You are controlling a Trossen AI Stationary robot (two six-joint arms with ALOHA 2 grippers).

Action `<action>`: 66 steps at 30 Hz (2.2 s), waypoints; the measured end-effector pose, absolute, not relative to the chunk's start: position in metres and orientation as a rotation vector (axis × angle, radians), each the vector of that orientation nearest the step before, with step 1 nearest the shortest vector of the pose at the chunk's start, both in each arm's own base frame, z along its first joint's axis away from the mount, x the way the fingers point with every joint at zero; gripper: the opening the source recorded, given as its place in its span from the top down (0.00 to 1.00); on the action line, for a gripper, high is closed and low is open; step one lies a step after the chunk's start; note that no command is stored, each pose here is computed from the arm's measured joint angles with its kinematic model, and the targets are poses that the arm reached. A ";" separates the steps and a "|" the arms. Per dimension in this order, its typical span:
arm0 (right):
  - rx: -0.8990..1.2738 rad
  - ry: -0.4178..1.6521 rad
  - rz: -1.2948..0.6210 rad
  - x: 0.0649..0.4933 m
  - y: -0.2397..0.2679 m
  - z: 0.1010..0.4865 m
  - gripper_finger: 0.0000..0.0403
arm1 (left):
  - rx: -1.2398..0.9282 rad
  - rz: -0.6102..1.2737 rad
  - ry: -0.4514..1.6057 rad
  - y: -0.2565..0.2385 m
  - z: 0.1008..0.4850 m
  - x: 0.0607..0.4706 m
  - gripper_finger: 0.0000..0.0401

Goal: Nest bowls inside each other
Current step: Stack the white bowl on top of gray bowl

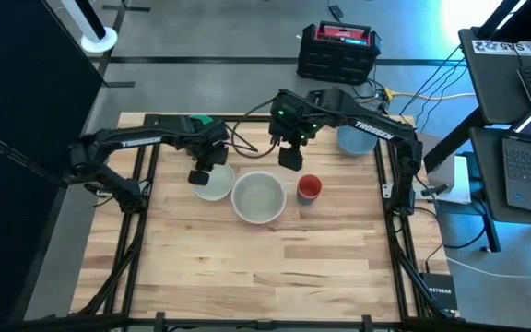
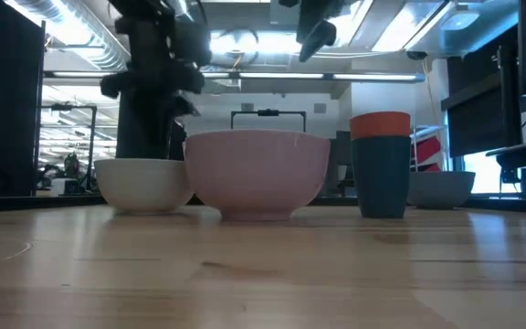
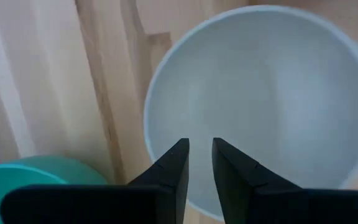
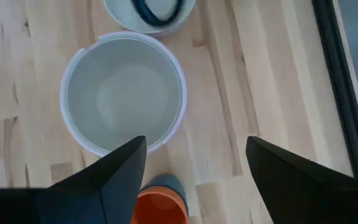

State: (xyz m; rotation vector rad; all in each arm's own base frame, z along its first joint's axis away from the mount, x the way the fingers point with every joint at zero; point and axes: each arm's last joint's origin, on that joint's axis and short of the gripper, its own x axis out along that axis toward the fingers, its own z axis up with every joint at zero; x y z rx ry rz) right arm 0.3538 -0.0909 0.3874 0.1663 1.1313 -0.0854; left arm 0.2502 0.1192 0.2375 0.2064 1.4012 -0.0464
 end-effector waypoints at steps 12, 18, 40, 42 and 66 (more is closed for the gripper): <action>0.157 1.218 -0.054 0.354 -0.091 0.368 0.35 | 0.176 0.013 1.396 0.144 0.225 0.252 0.86; 0.159 1.231 -0.040 0.355 -0.091 0.362 0.35 | 0.174 -0.001 1.420 0.151 0.217 0.253 0.86; 0.175 1.257 -0.060 0.340 -0.086 0.369 0.40 | 0.162 -0.109 1.483 0.146 0.202 0.266 1.00; 0.182 1.250 -0.083 0.331 -0.078 0.377 0.41 | 0.196 -0.112 1.441 0.141 0.222 0.274 1.00; 0.332 1.222 -0.292 0.221 0.010 0.371 0.45 | 0.348 -0.218 1.130 0.095 0.310 0.396 1.00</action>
